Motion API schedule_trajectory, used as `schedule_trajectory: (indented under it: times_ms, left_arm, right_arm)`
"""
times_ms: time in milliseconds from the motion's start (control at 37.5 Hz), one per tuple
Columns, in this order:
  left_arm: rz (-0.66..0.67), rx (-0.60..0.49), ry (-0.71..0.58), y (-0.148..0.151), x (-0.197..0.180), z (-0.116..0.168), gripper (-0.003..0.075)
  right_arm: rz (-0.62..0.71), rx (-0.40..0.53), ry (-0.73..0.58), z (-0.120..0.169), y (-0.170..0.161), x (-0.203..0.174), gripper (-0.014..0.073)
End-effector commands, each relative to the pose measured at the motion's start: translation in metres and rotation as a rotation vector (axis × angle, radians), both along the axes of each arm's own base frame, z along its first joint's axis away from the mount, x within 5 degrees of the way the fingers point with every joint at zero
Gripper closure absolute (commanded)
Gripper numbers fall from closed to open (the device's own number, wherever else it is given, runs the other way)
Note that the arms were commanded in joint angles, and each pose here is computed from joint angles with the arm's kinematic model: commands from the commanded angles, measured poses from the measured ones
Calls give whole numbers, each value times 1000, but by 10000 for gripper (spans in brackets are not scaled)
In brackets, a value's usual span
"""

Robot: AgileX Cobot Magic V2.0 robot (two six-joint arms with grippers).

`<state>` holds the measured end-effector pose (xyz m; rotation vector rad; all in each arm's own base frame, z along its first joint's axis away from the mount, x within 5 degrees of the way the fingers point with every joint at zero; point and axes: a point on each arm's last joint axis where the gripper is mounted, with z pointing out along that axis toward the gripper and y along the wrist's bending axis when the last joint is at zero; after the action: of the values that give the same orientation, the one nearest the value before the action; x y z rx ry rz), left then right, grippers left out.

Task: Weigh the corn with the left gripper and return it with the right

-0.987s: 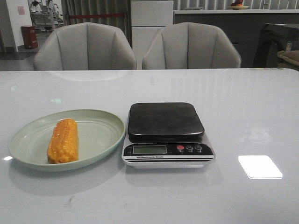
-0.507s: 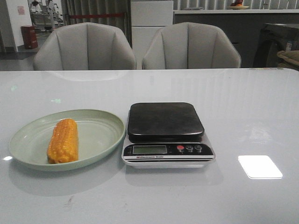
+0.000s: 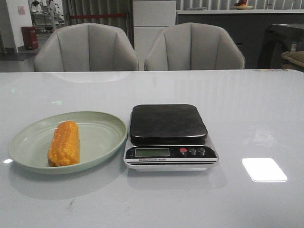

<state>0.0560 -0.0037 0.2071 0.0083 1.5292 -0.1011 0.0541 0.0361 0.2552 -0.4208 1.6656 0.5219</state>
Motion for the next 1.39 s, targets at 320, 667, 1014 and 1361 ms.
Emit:
schedule_trajectory:
  times_ms: [320, 667, 1014, 1361]
  left_arm:
    - [-16, -14, -67, -1, -1, -2, 606]
    - [-16, -14, -67, -1, -1, -2, 606]
    - [-16, -14, -65, -1, -1, -2, 606]
    - [-16, -14, -65, -1, -1, -2, 606]
  right_arm:
    - [-190, 68, -118, 19, -10, 6, 402]
    - [-461, 64, -162, -13, -27, 15, 402]
    - [-451, 108, -280, -43, -28, 0, 402]
    - [-451, 109, -281, -43, -28, 0, 402]
